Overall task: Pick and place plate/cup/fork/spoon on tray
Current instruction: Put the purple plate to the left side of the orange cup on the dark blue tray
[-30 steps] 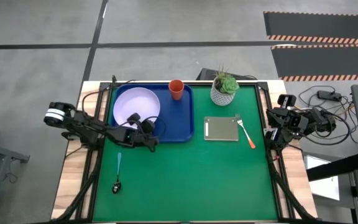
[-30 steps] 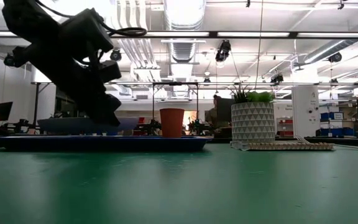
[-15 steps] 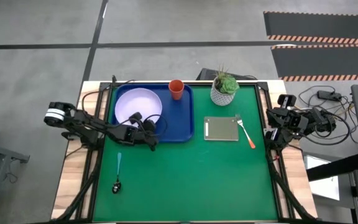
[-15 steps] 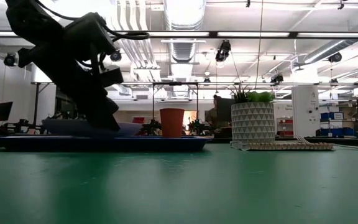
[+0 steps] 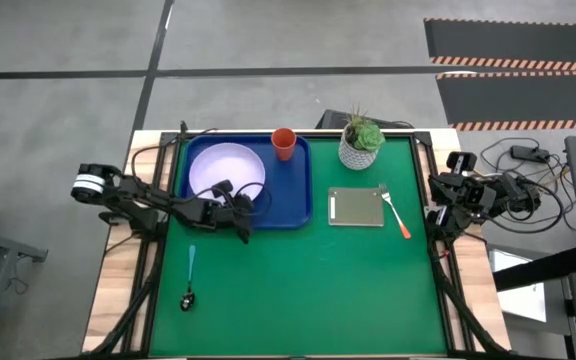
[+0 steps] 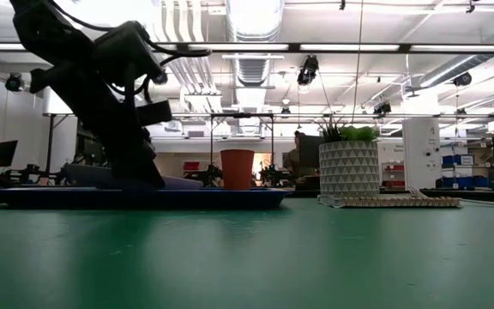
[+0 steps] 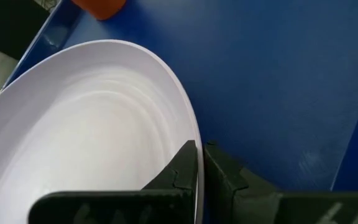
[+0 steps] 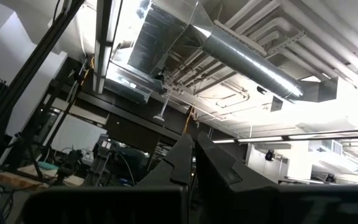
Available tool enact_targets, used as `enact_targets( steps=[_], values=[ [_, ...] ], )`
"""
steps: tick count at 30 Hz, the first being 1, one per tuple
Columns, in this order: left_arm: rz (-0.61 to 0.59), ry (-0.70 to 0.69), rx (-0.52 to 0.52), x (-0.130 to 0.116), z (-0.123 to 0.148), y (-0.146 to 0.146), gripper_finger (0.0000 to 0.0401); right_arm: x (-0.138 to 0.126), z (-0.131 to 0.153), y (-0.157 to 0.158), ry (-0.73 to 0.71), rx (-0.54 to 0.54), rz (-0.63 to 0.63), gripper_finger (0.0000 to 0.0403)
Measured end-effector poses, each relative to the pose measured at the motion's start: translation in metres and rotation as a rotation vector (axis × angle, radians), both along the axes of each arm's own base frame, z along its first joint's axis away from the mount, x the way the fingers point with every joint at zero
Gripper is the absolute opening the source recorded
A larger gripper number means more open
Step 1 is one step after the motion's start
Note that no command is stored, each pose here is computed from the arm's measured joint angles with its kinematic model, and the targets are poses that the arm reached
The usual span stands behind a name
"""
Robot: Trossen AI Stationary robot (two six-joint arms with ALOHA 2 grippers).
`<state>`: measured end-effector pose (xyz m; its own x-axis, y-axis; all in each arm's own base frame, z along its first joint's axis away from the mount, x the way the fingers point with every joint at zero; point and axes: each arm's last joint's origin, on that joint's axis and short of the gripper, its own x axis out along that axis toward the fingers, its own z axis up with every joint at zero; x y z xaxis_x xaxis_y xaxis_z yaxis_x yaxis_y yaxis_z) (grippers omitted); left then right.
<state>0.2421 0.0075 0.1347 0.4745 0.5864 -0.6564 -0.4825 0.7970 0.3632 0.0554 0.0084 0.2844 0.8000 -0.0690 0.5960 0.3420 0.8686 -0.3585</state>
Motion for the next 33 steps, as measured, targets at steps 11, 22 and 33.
enact_targets(
  steps=[11,22,33],
  values=[
    [0.015,0.001,-0.012,0.0,0.0,0.005,0.0,0.0,0.0,0.0,0.0,-0.002,-0.001,0.0009],
    [0.027,-0.091,-0.024,0.006,0.004,0.008,0.0,0.0,0.0,0.0,0.001,-0.002,-0.001,0.0009],
    [0.091,-0.129,-0.047,0.005,0.003,0.015,0.0,0.0,0.0,0.0,0.001,-0.002,-0.002,0.0009]
  ],
)
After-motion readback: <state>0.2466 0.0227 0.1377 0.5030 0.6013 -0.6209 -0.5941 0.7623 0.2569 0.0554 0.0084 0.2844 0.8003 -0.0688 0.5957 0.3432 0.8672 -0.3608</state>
